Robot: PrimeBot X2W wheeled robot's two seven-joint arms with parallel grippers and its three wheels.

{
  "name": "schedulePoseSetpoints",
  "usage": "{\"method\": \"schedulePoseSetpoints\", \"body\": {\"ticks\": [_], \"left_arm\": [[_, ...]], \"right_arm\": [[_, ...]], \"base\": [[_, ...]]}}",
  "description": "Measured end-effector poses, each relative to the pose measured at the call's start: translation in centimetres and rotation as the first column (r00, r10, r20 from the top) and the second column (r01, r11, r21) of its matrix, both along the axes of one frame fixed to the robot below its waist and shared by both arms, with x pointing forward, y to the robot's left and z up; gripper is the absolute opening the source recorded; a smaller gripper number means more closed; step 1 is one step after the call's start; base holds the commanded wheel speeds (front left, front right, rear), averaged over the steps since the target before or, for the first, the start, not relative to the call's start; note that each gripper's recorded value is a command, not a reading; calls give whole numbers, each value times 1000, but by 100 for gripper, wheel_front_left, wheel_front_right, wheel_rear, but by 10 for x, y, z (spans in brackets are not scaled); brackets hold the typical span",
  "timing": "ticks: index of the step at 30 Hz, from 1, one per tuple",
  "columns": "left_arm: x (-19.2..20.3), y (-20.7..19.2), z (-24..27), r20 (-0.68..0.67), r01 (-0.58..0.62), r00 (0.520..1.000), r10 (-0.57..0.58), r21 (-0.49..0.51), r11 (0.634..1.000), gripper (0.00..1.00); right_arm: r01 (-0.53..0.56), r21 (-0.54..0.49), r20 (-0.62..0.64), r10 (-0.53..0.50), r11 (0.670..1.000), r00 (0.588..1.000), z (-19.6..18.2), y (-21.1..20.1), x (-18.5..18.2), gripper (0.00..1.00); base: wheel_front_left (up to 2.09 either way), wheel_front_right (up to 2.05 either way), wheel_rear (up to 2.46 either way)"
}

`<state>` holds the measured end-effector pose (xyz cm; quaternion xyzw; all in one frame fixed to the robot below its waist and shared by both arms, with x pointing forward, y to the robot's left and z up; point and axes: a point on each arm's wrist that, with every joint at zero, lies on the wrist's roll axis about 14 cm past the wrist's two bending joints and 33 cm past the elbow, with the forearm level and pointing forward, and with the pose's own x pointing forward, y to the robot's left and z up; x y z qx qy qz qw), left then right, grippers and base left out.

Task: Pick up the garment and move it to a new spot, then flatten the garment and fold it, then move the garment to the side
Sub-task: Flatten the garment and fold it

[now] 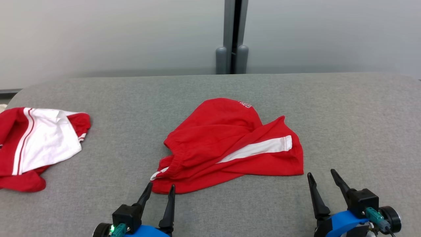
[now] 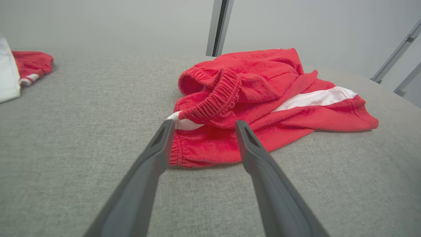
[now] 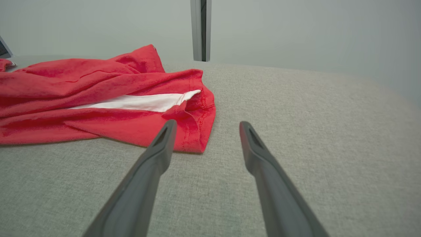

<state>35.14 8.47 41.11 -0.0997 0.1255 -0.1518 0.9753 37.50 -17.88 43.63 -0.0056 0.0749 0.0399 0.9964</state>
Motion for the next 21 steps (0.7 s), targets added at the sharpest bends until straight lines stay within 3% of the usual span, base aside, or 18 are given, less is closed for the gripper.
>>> {"method": "schedulePoseSetpoints", "body": {"ticks": [16,17,18,19,21], "left_arm": [[33,-26,-9,-5,139,990,-139,106,985,100],[33,-26,-9,-5,139,990,-139,106,985,85],[35,-27,-11,-12,143,990,-142,106,984,36],[37,-28,-12,-15,145,989,-144,105,984,0],[42,-30,-11,-13,146,989,-145,99,984,0]], "right_arm": [[17,41,-43,-15,999,999,-13,-1,-12,100],[17,41,-43,-15,999,999,-13,-1,-12,100],[15,41,-42,-14,999,999,-13,0,-11,100],[15,42,-44,-14,999,999,-13,0,-11,100],[18,46,-48,-16,999,999,-15,-1,-10,100]], "base": [[0,0,0],[0,0,0],[0,0,0],[0,0,0],[0,0,0]]}}
